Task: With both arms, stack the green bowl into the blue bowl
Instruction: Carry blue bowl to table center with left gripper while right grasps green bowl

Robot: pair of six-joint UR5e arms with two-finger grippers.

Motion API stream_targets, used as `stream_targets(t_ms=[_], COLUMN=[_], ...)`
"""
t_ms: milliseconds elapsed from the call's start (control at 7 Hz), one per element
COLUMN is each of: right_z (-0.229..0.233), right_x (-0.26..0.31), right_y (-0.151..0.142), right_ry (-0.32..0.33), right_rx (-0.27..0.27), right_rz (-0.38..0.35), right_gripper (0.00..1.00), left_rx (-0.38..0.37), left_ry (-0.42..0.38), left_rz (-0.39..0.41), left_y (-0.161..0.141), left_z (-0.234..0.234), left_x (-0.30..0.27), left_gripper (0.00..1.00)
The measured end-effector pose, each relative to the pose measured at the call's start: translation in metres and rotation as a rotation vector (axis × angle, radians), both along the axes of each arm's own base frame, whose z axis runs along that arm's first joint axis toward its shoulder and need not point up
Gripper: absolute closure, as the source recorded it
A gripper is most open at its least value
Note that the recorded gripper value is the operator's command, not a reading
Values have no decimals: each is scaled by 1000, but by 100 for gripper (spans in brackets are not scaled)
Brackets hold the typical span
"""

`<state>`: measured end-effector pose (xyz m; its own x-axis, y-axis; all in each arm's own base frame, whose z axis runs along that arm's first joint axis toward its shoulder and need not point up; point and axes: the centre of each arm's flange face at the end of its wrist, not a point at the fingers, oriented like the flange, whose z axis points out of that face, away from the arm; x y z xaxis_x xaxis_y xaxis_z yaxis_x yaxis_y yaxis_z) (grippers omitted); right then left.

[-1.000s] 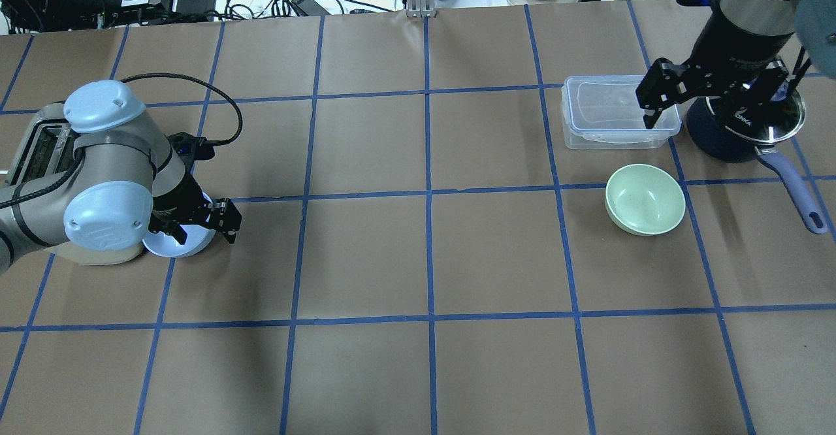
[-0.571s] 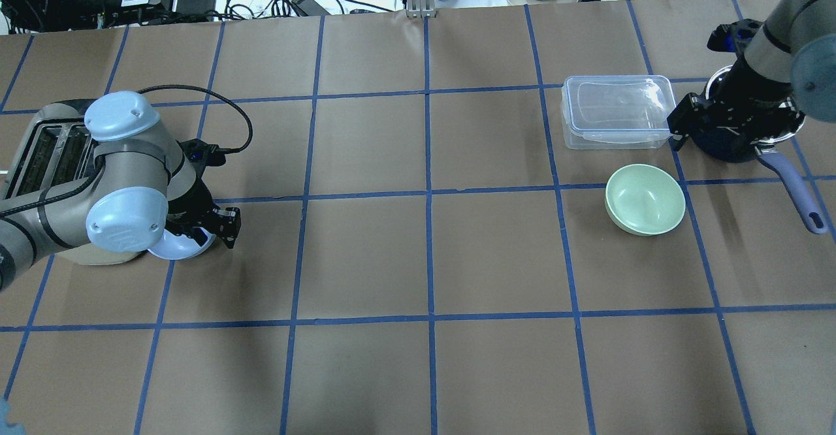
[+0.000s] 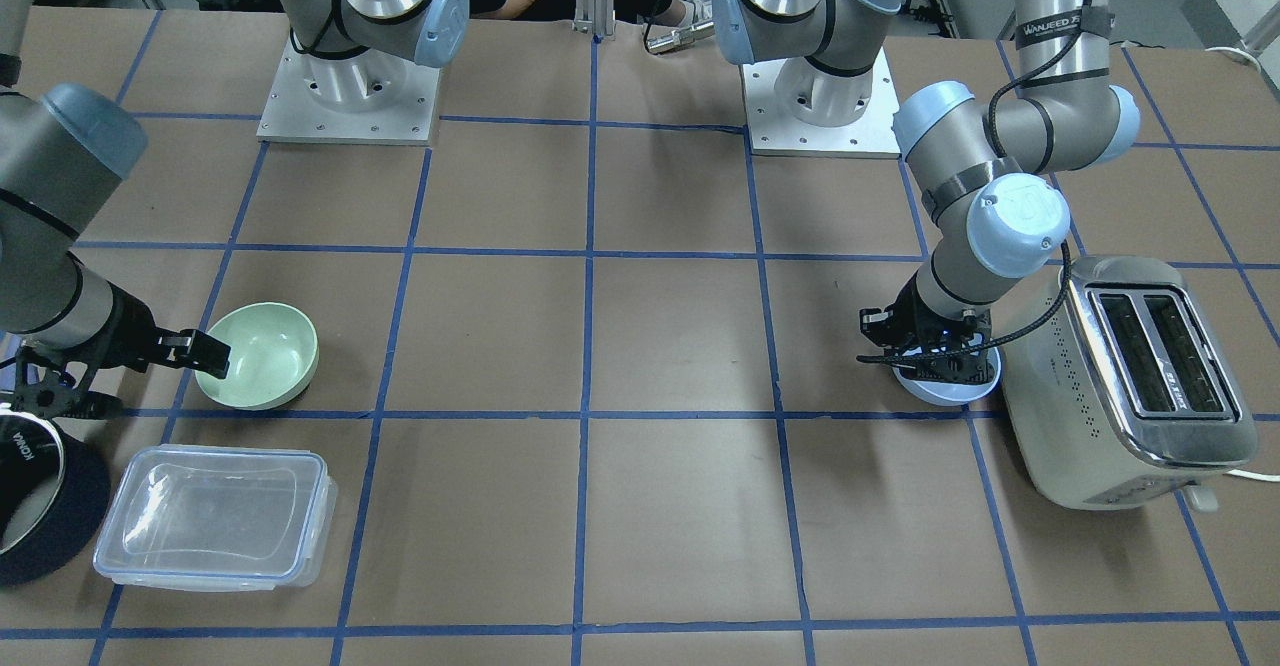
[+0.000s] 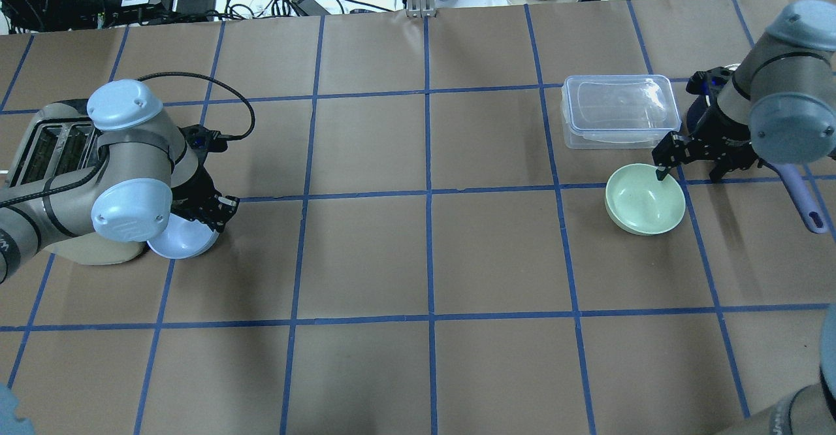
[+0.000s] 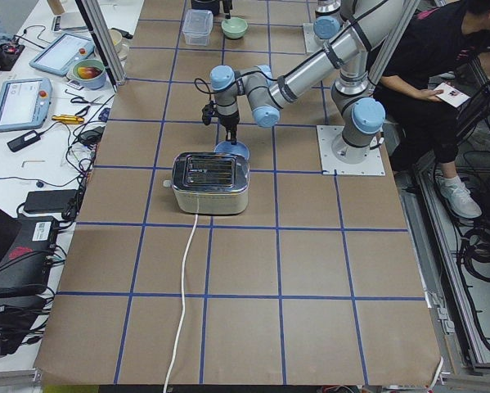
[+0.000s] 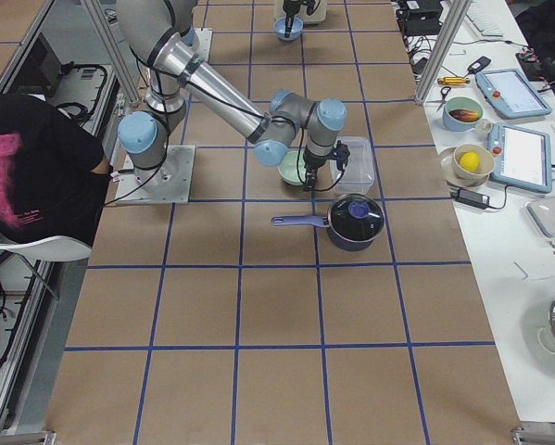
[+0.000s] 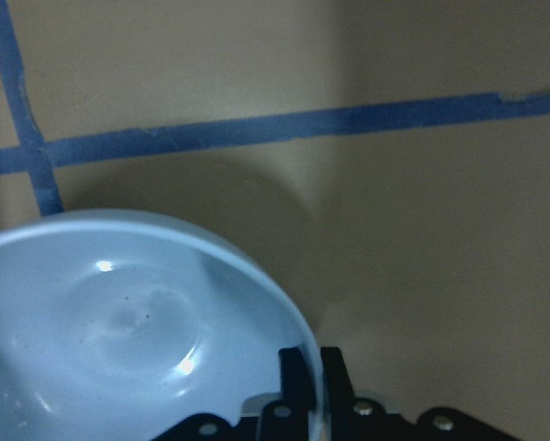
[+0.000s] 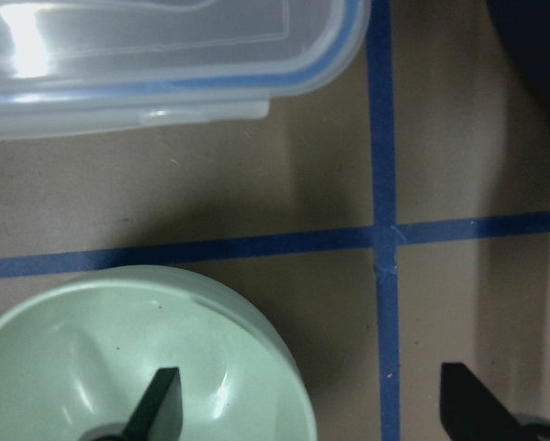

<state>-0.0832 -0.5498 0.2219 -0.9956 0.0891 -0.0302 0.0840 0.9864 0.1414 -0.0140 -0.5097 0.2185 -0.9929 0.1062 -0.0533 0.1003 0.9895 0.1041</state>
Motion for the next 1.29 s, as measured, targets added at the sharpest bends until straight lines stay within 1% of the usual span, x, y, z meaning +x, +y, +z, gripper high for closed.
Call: stream_targets(t_ms=[143,286,429,571,714,857,1000,1143,1286], right_z=[-11,-21,-29,-31,-32,-30,-27,-23,-13], right_x=[0,2,4,4,5,5,4,4,2], right_y=[2,7,12,14,15,16,15,14,10], right_ry=[-8,-17,-21,-19,-20,-22,-23,-21,-23], right_rx=[21,41,57,65,70,71,66,62,63], right_rz=[4,7,9,12,14,14,16,17,17], right_gripper=[19,69,99,100,100,100,100,100,100], left_rx=[-8,-16,-34,-66,-95,-130,-163,-183,-198], left_ry=[-7,-11,-14,-3,24,60,88,106,116], left_rz=[-6,11,41,80,120,131,132,140,137], left_y=[-5,-10,-16,-15,-7,3,8,4,-1], left_z=[11,27,46,59,67,71,67,51,31], left_x=[-14,-37,-84,-153,-221,-282,-324,-350,-367], left_gripper=[100,100,100,100,100,100,100,99,93])
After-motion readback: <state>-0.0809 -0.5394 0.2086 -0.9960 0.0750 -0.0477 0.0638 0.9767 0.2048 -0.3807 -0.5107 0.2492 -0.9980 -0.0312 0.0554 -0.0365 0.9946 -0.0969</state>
